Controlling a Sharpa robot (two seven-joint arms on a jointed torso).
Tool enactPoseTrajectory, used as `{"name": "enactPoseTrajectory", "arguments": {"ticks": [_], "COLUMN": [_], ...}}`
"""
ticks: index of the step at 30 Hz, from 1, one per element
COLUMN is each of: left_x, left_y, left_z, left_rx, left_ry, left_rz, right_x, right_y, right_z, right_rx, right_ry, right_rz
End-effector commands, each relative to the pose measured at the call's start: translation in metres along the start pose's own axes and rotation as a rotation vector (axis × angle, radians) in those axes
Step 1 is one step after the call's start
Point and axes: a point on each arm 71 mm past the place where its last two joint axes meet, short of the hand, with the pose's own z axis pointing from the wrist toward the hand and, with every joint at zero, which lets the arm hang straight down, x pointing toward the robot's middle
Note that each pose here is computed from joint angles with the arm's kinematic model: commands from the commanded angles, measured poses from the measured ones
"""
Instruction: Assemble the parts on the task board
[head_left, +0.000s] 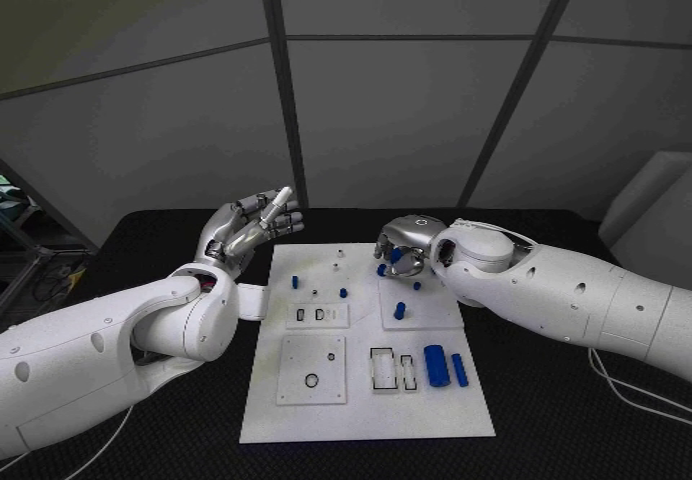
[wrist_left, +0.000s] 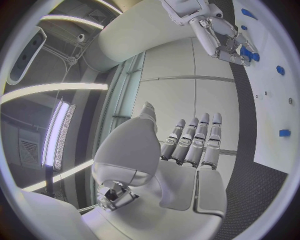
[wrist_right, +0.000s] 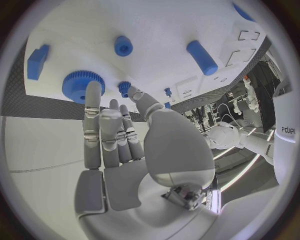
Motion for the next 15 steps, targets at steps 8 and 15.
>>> {"name": "enactPoseTrajectory", "arguments": {"ticks": [8,15], "left_x": [0.0016,0.0016], "left_y": [-0.0021,-0.0019], "left_z": [-0.0003,-0.0001], "left_rx": [0.01,0.008], "left_ry": [0.023,0.024], "left_rz": [-0.003,-0.004], "right_x": [0.0022,0.0032], "right_y": [0.0006,0.0012], "right_z": [0.004,0.0058], "right_rx": [-0.002,-0.005], "right_ry": [0.036,0.043], "right_rz": [-0.013,-0.011]}}
